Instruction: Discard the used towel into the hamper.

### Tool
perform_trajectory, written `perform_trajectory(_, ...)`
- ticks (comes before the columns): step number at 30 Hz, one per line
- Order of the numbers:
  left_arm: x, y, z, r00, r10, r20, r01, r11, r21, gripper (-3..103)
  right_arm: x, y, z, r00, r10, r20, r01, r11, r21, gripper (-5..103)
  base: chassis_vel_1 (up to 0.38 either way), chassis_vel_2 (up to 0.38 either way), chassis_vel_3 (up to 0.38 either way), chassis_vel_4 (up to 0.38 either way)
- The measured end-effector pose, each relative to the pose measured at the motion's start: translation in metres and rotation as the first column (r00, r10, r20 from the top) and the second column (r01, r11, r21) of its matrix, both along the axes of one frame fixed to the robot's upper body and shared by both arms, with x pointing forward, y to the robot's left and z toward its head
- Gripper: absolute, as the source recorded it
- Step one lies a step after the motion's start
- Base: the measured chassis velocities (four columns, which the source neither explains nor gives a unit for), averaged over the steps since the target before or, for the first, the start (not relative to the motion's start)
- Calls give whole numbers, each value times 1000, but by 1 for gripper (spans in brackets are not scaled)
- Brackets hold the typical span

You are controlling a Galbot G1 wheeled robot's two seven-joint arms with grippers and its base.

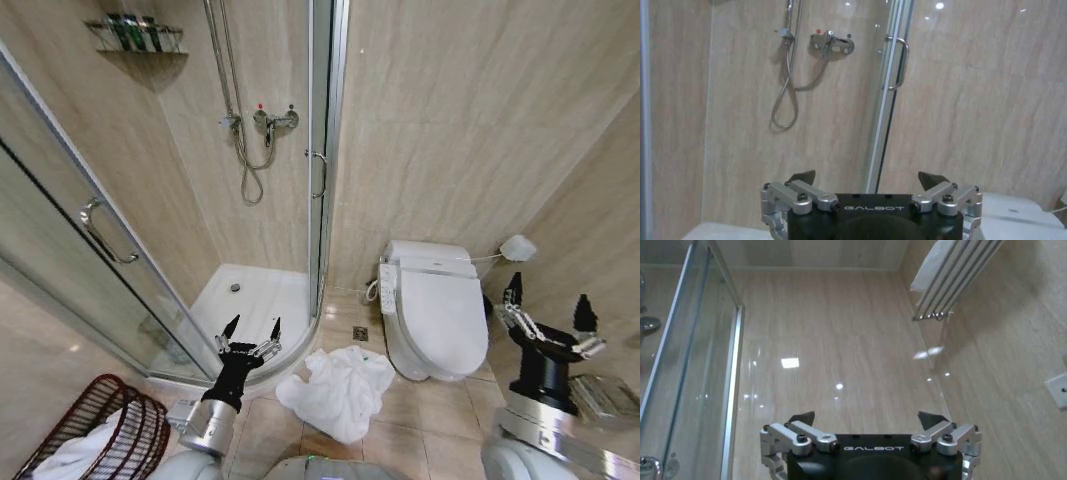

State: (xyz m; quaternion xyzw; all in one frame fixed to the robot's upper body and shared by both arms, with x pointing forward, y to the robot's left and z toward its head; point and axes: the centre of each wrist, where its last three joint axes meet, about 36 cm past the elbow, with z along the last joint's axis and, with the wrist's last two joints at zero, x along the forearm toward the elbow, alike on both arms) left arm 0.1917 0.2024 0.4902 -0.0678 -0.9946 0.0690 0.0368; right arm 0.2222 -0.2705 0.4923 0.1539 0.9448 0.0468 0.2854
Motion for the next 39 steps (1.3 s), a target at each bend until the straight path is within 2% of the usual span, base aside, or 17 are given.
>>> perform_trajectory(28,0,0,0,1000,0,0,0,1000,0,100,5,1,-12,998,2,-58,-2,1000,-3,100,0,0,0,0)
perform_trajectory(39,0,0,0,1000,0,0,0,1000,0,100,11,-16,-32,996,36,-83,-32,998,53,100,0,0,0,0)
